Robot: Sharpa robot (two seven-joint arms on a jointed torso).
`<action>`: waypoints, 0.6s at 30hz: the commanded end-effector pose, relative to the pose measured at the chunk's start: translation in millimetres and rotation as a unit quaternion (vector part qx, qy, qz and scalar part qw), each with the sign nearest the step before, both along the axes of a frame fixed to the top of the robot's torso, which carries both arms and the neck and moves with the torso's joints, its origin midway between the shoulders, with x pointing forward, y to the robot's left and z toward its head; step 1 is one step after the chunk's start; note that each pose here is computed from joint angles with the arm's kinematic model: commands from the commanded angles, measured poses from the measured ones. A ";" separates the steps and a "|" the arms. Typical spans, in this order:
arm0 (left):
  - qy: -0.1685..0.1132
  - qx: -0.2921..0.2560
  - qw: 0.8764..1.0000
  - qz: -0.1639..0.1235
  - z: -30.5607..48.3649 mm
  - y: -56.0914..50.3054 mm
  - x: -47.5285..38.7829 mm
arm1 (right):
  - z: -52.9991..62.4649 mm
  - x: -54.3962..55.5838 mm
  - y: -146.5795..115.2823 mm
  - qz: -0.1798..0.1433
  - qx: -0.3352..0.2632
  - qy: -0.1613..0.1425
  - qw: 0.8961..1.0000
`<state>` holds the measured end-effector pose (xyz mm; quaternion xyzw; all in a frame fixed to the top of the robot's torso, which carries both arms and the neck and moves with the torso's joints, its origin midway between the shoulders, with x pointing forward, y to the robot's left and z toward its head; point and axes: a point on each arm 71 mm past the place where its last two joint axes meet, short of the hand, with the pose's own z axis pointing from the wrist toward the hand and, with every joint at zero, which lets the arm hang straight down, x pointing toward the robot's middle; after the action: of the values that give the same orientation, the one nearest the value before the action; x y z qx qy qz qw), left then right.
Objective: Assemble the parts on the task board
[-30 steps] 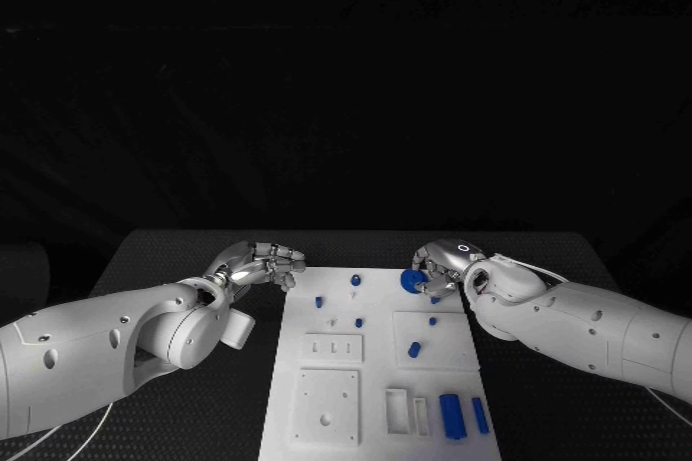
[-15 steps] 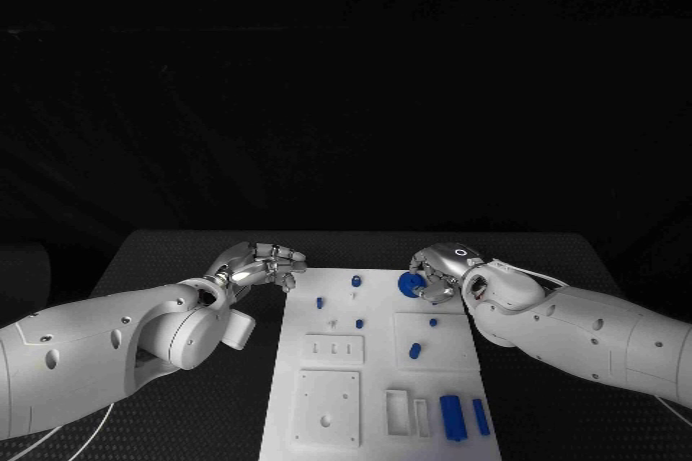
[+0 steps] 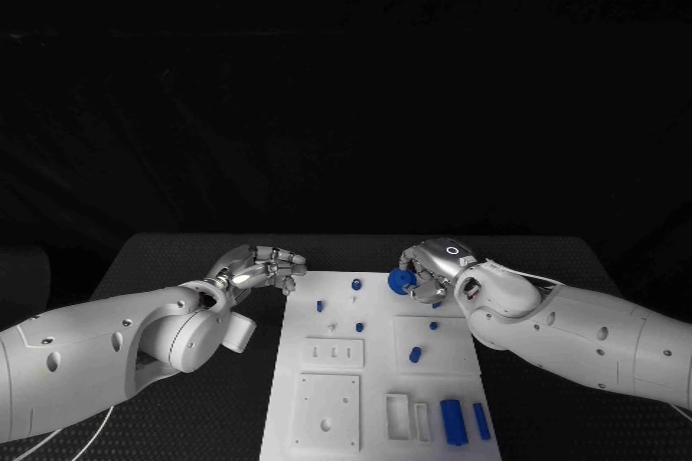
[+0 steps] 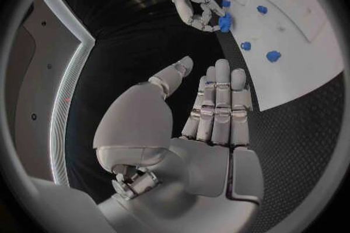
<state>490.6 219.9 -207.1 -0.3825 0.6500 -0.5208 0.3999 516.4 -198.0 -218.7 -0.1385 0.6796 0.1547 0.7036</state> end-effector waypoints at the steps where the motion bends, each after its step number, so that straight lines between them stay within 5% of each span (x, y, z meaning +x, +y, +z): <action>1: -0.005 -0.002 1.000 -0.004 1.5 -1.6 0.4 | 5.7 -4.2 11.3 0.011 -0.016 -0.040 0.999; 18: -0.005 -0.003 1.000 -0.006 1.7 -3.3 0.0 | 6.1 -16.7 75.6 0.077 -0.029 -0.075 0.994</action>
<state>490.9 219.7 -207.1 -0.3823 0.6499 -0.5208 0.4002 500.6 -124.8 -213.0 -0.2072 0.6288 0.1872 0.7257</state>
